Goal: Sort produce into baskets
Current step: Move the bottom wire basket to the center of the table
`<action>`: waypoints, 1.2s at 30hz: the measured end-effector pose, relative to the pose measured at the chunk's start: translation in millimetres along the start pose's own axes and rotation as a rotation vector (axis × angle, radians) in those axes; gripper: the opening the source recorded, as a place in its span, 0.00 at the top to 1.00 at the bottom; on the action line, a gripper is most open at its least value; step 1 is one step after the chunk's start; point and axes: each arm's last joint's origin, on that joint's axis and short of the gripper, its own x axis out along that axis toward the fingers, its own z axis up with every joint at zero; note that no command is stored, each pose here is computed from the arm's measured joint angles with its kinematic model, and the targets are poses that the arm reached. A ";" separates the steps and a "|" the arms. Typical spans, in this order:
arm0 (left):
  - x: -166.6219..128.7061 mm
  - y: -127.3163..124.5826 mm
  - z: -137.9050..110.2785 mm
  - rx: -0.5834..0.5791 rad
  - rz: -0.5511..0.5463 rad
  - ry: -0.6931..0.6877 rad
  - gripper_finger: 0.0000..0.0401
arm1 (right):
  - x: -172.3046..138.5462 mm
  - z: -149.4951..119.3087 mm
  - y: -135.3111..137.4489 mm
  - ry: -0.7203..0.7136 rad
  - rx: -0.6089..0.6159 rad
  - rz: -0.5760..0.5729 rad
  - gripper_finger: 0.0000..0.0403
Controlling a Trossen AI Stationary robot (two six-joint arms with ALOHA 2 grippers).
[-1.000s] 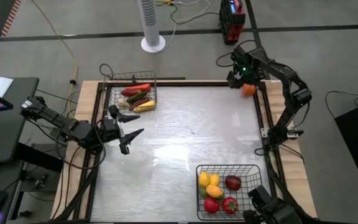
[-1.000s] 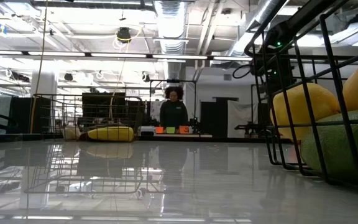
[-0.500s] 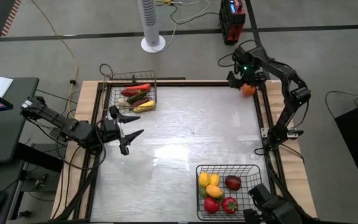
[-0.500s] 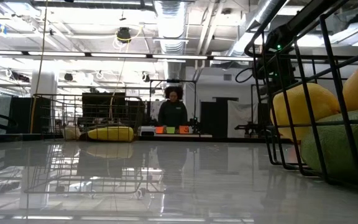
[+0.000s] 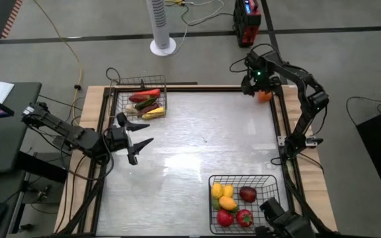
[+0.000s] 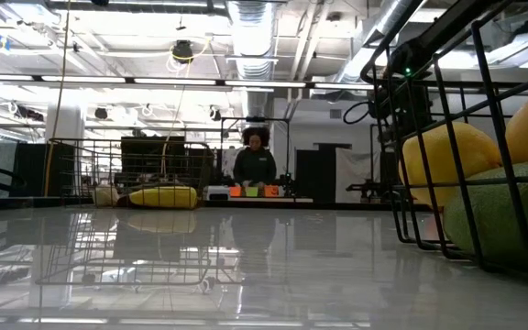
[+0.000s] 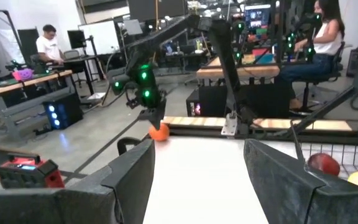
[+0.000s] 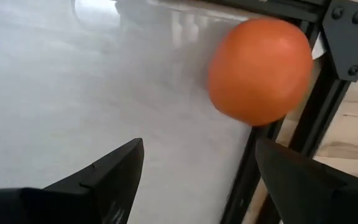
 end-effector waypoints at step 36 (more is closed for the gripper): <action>231.3 143.1 -98.2 -0.103 -0.070 0.337 0.41 | -49.9 -146.2 106.1 -0.883 -0.563 0.356 0.16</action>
